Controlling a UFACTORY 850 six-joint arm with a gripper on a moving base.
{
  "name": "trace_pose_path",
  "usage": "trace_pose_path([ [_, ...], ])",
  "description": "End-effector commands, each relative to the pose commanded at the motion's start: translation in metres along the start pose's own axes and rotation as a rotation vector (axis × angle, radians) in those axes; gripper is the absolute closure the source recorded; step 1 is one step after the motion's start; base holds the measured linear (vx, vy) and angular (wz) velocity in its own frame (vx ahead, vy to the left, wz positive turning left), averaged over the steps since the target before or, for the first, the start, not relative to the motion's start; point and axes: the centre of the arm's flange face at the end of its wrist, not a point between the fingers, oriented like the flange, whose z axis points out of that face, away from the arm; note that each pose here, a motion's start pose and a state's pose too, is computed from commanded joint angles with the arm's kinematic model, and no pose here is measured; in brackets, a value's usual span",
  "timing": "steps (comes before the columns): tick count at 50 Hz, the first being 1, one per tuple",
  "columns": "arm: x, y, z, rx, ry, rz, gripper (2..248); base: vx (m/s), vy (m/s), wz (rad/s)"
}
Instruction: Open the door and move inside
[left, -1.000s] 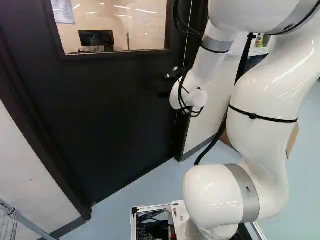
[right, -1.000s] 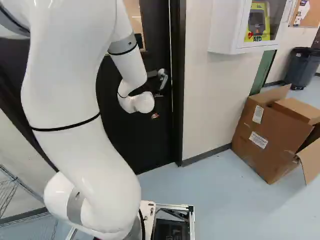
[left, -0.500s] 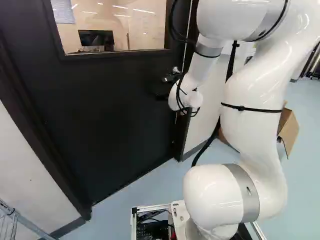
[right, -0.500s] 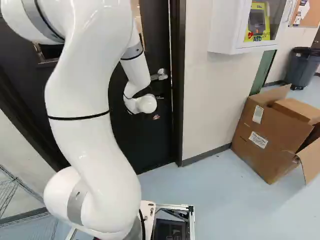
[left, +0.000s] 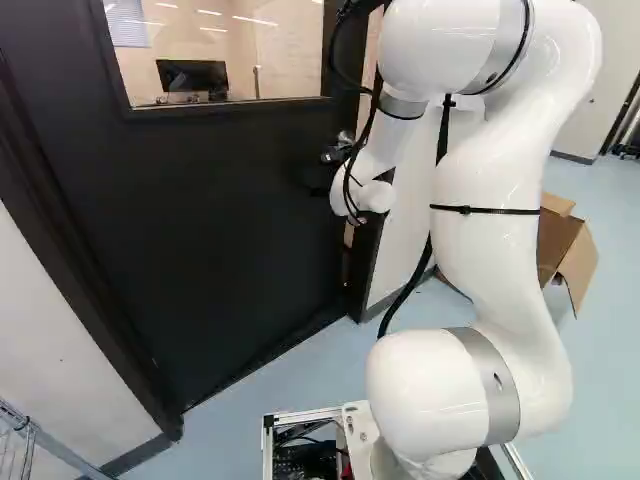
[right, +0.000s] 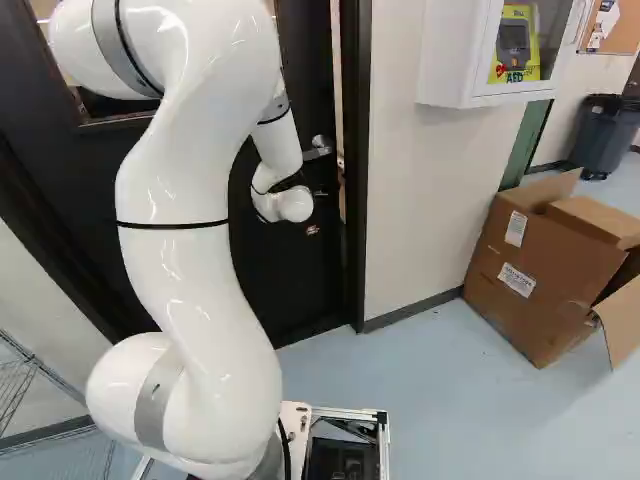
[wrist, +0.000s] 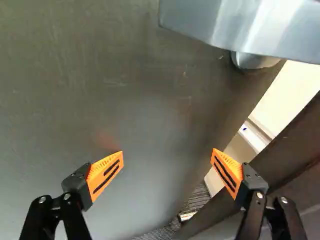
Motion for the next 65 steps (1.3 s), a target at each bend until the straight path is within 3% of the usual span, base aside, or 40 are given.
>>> trace_pose_path([
  [25, 0.010, -0.007, 0.041, 0.005, 0.036, 0.003, 3, 0.000, 0.000, 0.000],
  [65, 0.024, -0.032, 0.103, 0.054, 0.100, -0.023, 3, 0.000, 0.000, 0.000],
])
